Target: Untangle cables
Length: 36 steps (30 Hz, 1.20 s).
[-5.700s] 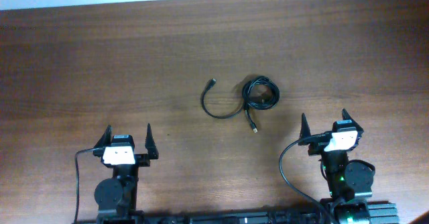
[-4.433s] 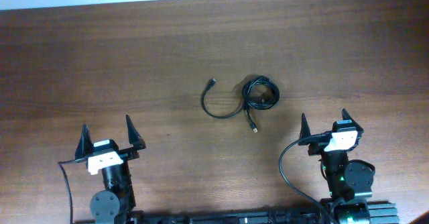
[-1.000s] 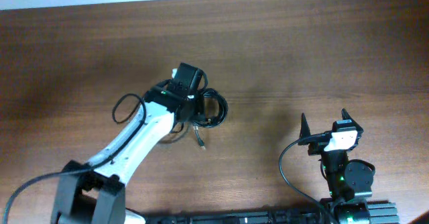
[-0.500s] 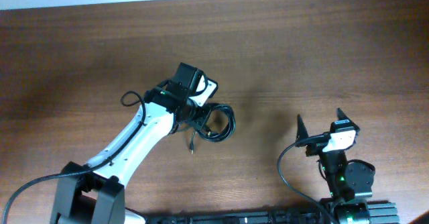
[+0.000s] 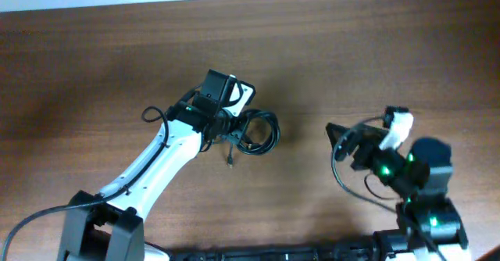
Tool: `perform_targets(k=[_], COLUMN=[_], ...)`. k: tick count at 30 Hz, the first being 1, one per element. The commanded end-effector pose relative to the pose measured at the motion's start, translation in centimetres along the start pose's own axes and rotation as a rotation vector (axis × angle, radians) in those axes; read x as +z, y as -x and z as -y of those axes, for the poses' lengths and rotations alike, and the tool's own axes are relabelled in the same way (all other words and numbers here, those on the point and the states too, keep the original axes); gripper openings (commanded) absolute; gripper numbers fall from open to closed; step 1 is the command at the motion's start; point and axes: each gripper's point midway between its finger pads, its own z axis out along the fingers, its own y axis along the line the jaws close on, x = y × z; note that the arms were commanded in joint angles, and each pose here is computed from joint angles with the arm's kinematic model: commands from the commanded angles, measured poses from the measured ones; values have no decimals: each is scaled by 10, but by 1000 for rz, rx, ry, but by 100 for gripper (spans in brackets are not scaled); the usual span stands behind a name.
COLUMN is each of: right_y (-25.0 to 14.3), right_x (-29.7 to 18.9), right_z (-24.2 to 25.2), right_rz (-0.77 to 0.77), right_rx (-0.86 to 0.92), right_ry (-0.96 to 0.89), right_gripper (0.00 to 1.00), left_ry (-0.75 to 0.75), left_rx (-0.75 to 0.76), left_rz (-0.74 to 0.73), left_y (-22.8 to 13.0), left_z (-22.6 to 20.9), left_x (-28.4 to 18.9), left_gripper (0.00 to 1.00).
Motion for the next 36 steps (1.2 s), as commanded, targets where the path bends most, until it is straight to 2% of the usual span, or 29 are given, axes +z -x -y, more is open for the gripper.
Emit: perform_targets(k=[1, 3, 5, 9, 11, 13, 14, 16, 17, 18, 21, 22, 23, 24, 28, 30, 32, 35, 36], right_y=[-6, -11, -13, -45, -69, -73, -73, -70, -68, -66, -33, -33, -42, -49, -61, -71, -77, -80, -81], right_x=[25, 39, 56, 97, 118, 125, 129, 133, 132, 131, 127, 119, 108, 105, 103, 102, 111, 116, 116], right_z=[-39, -56, -61, -50, -44, -42, -38, -34, -37, -39, -40, -49, -59, -60, -61, -72, -67, -60, -59], right_rz=[-176, -257, -288, -360, -399, -391, -379, -358, -354, -353, -282, -289, -306, -317, -365, -393, -390, -391, -398], right_rx=[-4, -16, -54, -85, -102, -117, -124, -128, -129, -110, 14, -44, -181, -242, -224, -237, -251, -258, -252], right_ry=[270, 457, 576, 566, 489, 443, 403, 374, 385, 396, 440, 517, 626, 660, 665, 694, 622, 569, 566], right_gripper=[99, 99, 99, 88, 83, 74, 68, 36, 14, 4, 6, 27, 52, 64, 67, 67, 65, 56, 45], left_ry=[-71, -258, -300, -281, -321, -400, -426, -450, -426, -395, -252, -274, -312, -348, -474, -487, -554, -625, -631], left_rx=[21, 111, 184, 166, 146, 145, 145, 136, 130, 128, 58, 60, 124, 173, 159, 136, 120, 118, 119], left_rz=[53, 77, 64, 62, 100, 118, 123, 108, 89, 75, 6, 10, 21, 32, 76, 98, 135, 160, 162], left_y=[14, 16, 9, 8, 14, 16, 16, 12, 8, 6, -5, -4, -5, -5, -1, 4, 10, 13, 13], left_z=[13, 40, 46, 29, 28, 40, 44, 48, 44, 39, 16, 19, 26, 32, 44, 39, 43, 53, 54], left_x=[-15, -30, -33, -46, -57, -62, -64, -65, -63, -61, -52, -53, -55, -57, -69, -74, -84, -91, -92], left_gripper=[0, 0, 0, 0, 0, 0, 0, 0, 0, 0, 0, 0, 0, 0, 0, 0, 0, 0, 0])
